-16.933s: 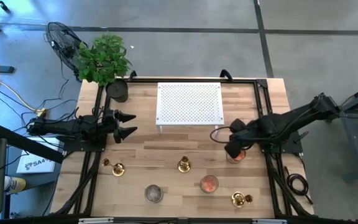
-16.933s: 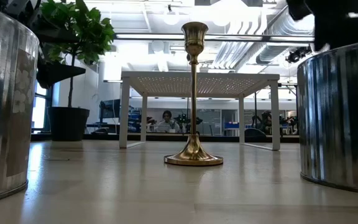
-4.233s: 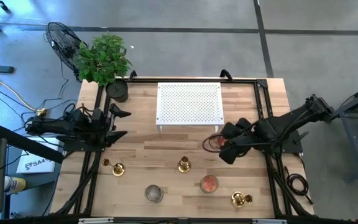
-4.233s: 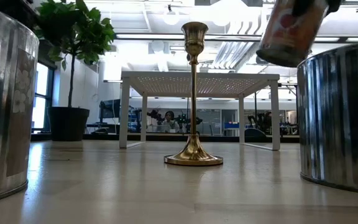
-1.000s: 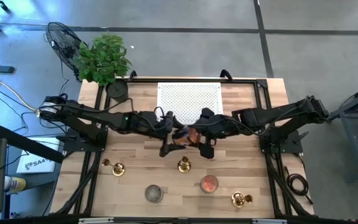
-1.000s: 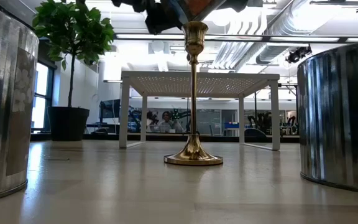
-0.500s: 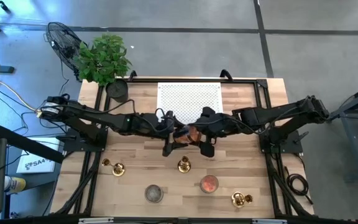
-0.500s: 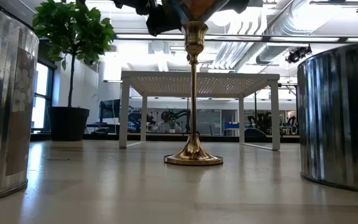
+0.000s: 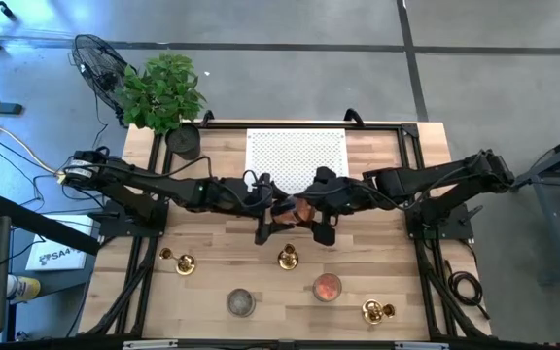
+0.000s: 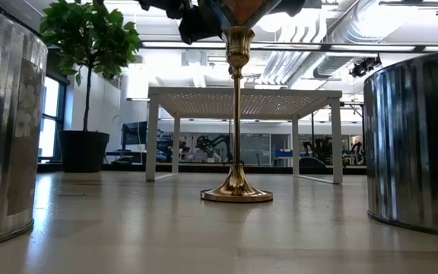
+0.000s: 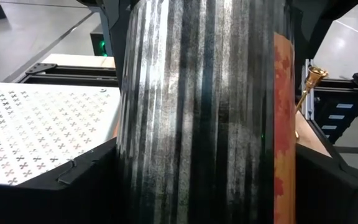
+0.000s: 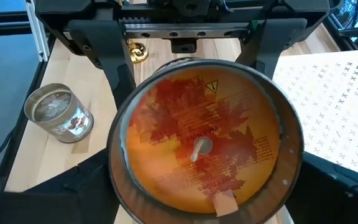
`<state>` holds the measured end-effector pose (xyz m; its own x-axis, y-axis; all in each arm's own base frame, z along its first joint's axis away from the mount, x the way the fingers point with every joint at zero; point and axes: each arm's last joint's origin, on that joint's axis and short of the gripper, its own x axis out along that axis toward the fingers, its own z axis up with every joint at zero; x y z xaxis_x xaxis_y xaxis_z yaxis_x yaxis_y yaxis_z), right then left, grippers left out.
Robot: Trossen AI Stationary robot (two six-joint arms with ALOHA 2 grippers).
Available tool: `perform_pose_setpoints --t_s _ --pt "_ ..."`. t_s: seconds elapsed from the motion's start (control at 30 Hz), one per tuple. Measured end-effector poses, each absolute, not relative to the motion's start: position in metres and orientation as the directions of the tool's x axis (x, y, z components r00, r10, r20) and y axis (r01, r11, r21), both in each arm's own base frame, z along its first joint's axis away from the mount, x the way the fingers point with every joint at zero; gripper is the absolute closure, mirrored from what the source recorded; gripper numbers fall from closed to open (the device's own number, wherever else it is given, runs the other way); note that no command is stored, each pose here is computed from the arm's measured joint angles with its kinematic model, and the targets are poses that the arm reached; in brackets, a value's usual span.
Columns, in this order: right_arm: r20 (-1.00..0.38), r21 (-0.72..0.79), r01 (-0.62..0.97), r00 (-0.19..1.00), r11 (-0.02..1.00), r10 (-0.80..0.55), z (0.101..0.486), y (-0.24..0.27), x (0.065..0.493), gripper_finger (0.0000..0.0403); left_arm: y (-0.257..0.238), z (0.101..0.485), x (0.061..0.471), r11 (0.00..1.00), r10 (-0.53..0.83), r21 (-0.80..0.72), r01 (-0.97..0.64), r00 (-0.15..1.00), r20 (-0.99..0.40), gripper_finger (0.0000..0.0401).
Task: Pick & Place candle stick holders
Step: Put the top right orange scented candle on the shelf
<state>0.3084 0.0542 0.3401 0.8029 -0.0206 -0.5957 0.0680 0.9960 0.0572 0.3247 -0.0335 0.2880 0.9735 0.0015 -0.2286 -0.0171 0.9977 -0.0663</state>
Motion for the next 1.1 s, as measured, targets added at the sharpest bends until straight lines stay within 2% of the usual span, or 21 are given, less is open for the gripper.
perform_pose_setpoints --t_s 0.1,0.33,0.53,0.8,0.93,1.1 --pt "-0.602 0.051 0.087 0.798 0.995 -0.039 0.340 0.054 0.308 0.0018 -0.033 0.288 0.325 0.997 0.012 -0.069 -0.029 0.973 -0.230 0.0044" --pt "-0.615 0.023 0.102 0.786 0.994 -0.067 0.341 0.052 0.303 0.0045 -0.032 0.287 0.325 0.997 0.030 -0.066 -0.047 0.971 -0.237 0.0044" --pt "-0.615 0.022 0.125 0.784 0.992 -0.085 0.350 0.054 0.287 0.0042 -0.032 0.286 0.324 0.996 0.043 -0.061 -0.060 0.968 -0.245 0.0044" --pt "-0.586 -0.030 0.256 0.778 0.966 -0.225 0.371 0.059 0.246 0.0039 -0.024 0.300 0.316 0.959 0.278 0.002 -0.282 0.943 -0.185 0.0044" --pt "-0.554 -0.014 0.274 0.799 0.962 -0.235 0.379 0.066 0.233 0.0040 -0.013 0.311 0.310 0.919 0.393 0.082 -0.386 0.910 -0.129 0.0044" --pt "-0.537 -0.032 0.256 0.811 0.966 -0.233 0.379 0.079 0.228 0.0043 0.023 0.313 0.306 0.832 0.554 0.113 -0.543 0.824 -0.120 0.0044"
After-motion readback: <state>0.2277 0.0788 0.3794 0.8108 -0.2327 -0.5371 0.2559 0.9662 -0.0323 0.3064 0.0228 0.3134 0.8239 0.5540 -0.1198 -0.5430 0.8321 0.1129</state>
